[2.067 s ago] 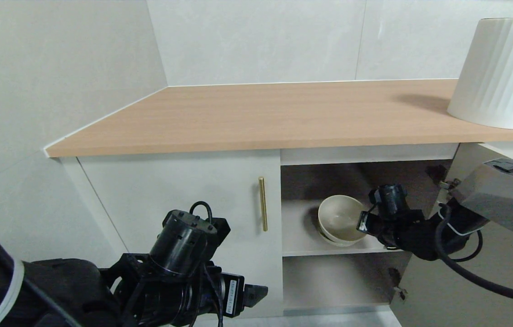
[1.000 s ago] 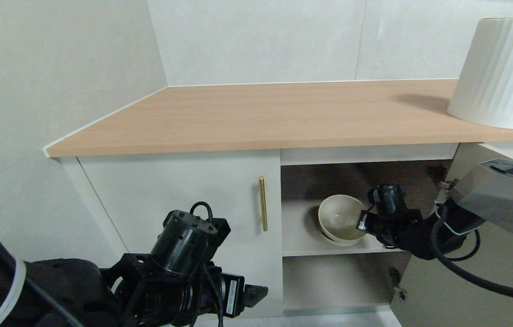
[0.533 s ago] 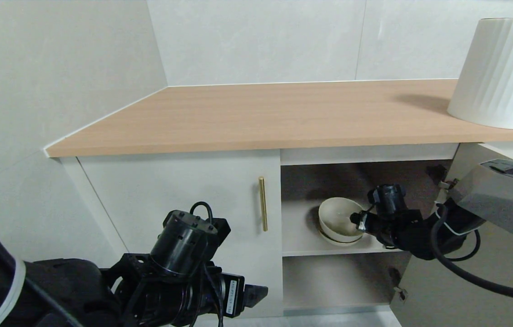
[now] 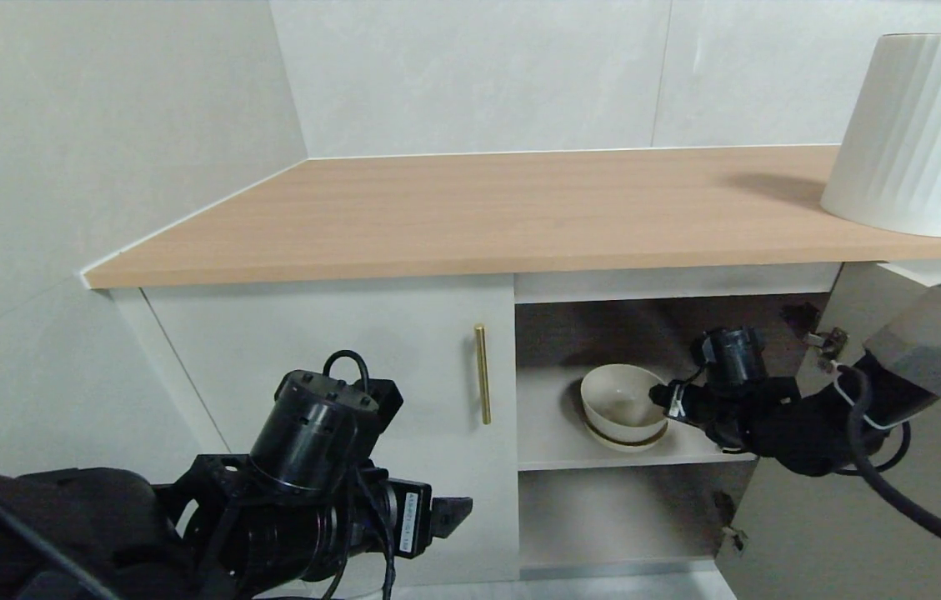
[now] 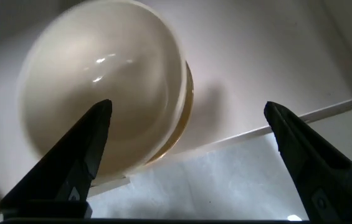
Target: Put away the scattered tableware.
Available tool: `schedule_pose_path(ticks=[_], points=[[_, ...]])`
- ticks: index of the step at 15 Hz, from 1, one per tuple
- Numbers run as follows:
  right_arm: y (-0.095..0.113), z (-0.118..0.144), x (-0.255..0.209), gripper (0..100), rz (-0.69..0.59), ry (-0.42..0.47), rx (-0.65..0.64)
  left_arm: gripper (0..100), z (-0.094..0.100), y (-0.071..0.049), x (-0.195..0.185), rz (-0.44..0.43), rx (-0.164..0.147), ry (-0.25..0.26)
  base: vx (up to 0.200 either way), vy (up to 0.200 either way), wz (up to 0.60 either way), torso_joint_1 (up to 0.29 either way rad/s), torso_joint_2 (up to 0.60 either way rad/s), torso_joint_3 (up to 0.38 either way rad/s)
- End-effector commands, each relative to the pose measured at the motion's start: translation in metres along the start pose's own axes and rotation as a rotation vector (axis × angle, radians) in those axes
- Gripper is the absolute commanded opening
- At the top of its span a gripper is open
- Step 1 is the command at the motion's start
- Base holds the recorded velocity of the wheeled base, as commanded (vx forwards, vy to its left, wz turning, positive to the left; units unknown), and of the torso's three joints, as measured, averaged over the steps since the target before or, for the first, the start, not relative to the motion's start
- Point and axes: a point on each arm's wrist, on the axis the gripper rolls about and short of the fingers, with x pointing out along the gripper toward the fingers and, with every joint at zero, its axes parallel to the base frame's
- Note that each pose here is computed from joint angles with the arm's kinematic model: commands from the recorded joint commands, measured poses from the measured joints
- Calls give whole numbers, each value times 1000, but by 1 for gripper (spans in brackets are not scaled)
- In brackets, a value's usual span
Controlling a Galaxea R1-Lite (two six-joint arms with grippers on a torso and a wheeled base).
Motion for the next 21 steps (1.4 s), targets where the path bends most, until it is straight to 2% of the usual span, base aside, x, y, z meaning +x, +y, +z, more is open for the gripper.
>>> schedule_pose_path(ticks=[1, 3, 4, 5, 6, 7, 8, 9, 11, 13, 14, 16, 18, 21], points=[[6, 9, -61, 100, 105, -14, -58, 100, 13, 9, -30, 21, -11, -113, 0, 0, 0, 0, 0, 0], [15, -10, -94, 100, 152, 45, -127, 100, 17, 11, -60, 7, -8, -169, 0, 0, 0, 0, 0, 0], [12, -14, -106, 100, 161, 54, -138, 100, 17, 15, -71, 12, -18, -186, 0, 0, 0, 0, 0, 0], [5, -13, -118, 100, 168, 49, -135, 100, 15, 27, -79, 44, -46, -202, 0, 0, 0, 0, 0, 0], [1, -12, -128, 100, 175, 40, -131, 100, 15, 32, -84, 60, -56, -214, 0, 0, 0, 0, 0, 0], [-9, -7, -152, 100, 188, 29, -128, 100, 10, 45, -92, 102, -66, -228, 0, 0, 0, 0, 0, 0], [-16, -6, -171, 100, 189, 62, -145, 100, 6, 54, -94, 138, -71, -223, 0, 0, 0, 0, 0, 0], [-18, -7, -184, 100, 192, 88, -168, 100, 5, 58, -96, 154, -76, -222, 0, 0, 0, 0, 0, 0], [-24, -1, -230, 100, 293, 183, -209, 100, 2, 59, -96, 160, -73, -210, 0, 0, 0, 0, 0, 0], [-27, -11, -250, 100, 387, 283, -270, 100, 2, 59, -95, 158, -73, -205, 0, 0, 0, 0, 0, 0], [-26, -15, -251, 100, 381, 319, -293, 100, 1, 59, -94, 158, -72, -200, 0, 0, 0, 0, 0, 0], [-25, -17, -248, 100, 368, 333, -300, 100, 2, 59, -94, 159, -72, -204, 0, 0, 0, 0, 0, 0], [-25, -18, -246, 100, 360, 338, -303, 100, 1, 56, -94, 151, -49, -197, 0, 0, 0, 0, 0, 0], [-25, -18, -245, 100, 329, 318, -308, 100, -4, 54, -93, 143, -26, -161, 0, 0, 0, 0, 0, 0]])
